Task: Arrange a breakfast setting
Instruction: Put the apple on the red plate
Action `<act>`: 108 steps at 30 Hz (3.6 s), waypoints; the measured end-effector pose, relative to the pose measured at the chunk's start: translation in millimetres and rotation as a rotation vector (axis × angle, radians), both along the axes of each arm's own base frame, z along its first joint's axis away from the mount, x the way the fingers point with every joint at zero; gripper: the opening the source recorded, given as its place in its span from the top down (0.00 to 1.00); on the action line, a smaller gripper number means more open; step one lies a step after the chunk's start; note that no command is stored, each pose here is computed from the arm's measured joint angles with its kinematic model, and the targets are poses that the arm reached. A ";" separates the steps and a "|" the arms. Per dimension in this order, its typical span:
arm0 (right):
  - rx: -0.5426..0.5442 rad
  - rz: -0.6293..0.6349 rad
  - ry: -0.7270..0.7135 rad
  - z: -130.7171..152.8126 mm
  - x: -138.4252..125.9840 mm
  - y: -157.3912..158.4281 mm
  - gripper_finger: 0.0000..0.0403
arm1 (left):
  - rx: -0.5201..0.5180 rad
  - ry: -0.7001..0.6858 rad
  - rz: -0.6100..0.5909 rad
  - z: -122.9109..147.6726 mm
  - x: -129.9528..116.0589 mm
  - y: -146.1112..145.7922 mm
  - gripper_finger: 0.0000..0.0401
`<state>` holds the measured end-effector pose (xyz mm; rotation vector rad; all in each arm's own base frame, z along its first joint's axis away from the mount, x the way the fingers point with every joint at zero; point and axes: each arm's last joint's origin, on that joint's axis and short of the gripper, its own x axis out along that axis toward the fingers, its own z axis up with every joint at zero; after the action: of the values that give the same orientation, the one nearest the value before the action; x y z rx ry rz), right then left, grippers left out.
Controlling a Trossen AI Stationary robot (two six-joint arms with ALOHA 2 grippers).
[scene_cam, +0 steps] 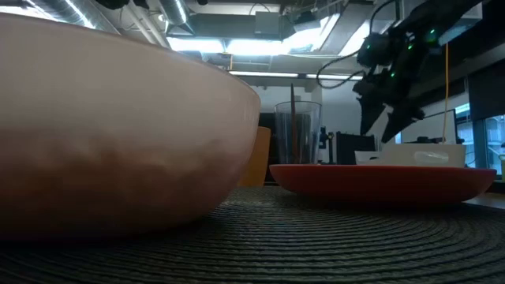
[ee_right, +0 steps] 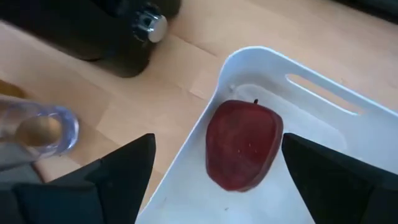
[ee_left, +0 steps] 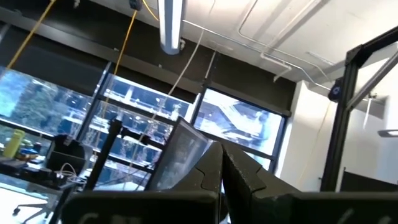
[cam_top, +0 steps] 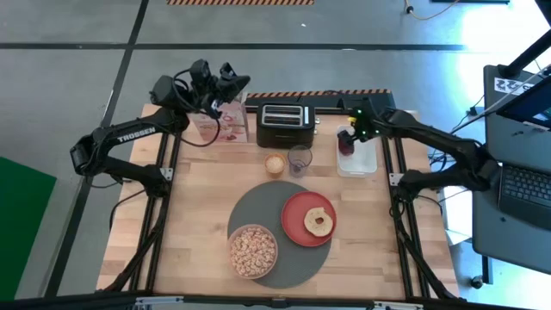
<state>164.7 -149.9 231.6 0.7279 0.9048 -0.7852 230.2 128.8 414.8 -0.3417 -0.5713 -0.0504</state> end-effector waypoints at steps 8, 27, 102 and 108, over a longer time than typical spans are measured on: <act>0.066 -0.042 0.094 -24.2 9.5 -9.9 0.24 | 0.000 0.000 -0.011 0.0 1.4 -2.5 1.00; 0.102 -0.060 0.192 -48.4 17.9 -19.4 0.35 | 0.024 0.015 -0.049 -0.3 1.6 -3.7 1.00; -0.415 0.465 -1.046 -7.9 19.7 190.4 0.36 | -0.042 -0.026 0.042 0.5 3.6 -5.3 1.00; -0.386 0.597 -1.007 -31.9 22.3 215.2 0.36 | -0.090 -0.016 0.047 -1.2 4.7 -4.1 1.00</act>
<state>187.0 65.2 199.6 0.3804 0.0144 0.0043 234.9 124.6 413.6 -0.4156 -0.5986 0.0184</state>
